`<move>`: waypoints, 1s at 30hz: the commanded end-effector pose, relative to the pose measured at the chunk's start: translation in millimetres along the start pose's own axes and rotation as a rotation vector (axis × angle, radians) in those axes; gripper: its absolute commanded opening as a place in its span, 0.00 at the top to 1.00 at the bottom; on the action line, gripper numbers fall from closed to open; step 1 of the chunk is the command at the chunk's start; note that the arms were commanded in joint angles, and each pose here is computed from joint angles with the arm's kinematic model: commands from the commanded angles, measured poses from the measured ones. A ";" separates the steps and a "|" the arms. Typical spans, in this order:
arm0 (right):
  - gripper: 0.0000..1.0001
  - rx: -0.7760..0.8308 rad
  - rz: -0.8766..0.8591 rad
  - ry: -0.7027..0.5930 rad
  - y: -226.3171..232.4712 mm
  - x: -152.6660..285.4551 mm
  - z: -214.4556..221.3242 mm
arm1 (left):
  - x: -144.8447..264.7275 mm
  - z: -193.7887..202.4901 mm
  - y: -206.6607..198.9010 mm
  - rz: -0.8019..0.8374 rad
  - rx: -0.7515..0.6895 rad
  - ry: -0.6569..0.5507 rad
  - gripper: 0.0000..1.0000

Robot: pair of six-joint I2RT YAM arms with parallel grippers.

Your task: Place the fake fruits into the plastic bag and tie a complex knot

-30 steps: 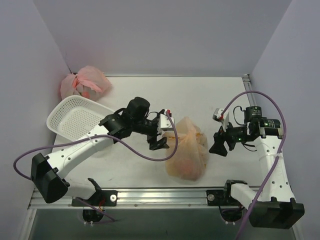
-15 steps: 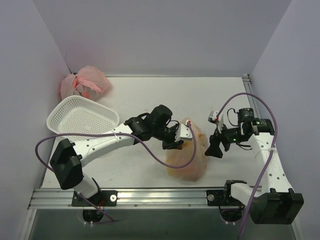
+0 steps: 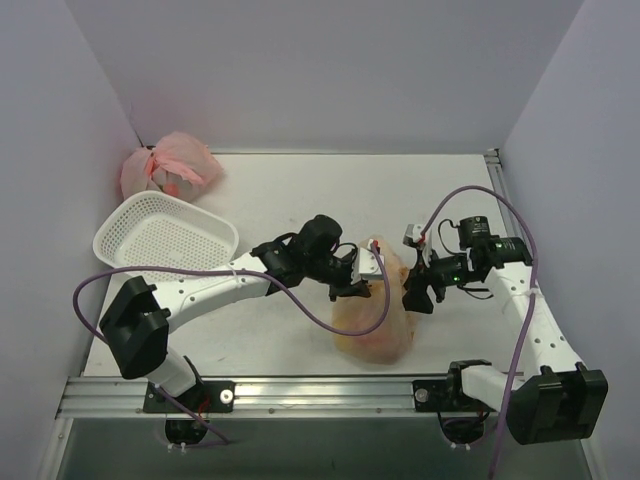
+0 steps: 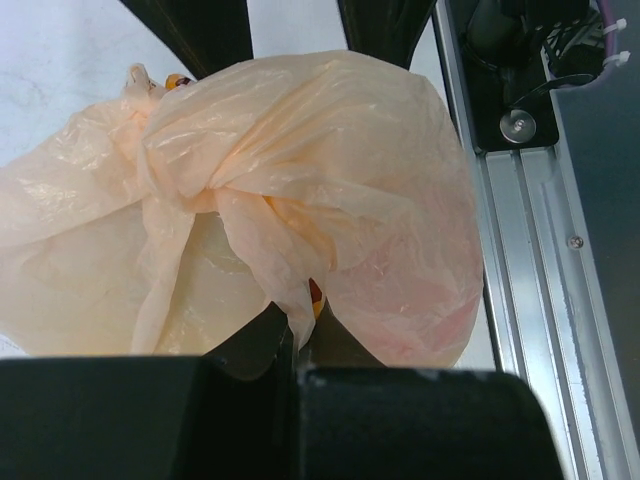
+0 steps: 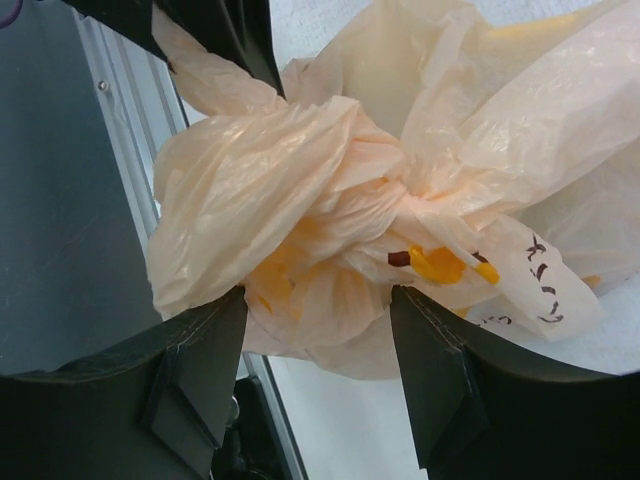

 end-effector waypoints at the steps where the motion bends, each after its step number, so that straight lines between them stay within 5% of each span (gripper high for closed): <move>1: 0.41 -0.031 -0.005 -0.034 -3.4 -8.7 -5.3 | -1.5 -20.6 -4.4 0.032 -0.031 -0.075 1.00; 5: 0.43 -0.036 0.010 -0.042 -9.7 -13.9 -6.7 | -1.6 -21.6 -5.1 0.036 -0.029 -0.080 1.00; 9: 0.81 -0.039 0.017 -0.032 -11.6 -13.5 -7.5 | 1.7 -18.3 1.6 0.005 -0.008 -0.064 1.00; 12: 1.00 -0.025 0.063 0.011 -13.2 -7.8 0.0 | 16.5 -13.4 16.6 -0.041 0.044 -0.068 1.00; 30: 1.00 0.027 0.212 0.099 -26.4 56.2 -4.8 | 115.6 34.9 52.7 -0.287 0.027 0.027 1.00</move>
Point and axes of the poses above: each gripper's point midway between its finger pads, its own x axis back along the fingers, its own y axis along the line the jaws close on, z = x × y, the point moved 1 cm from there along x, back along the fingers, and after that the axes turned 11 degrees about x, right-handed, at the moved point
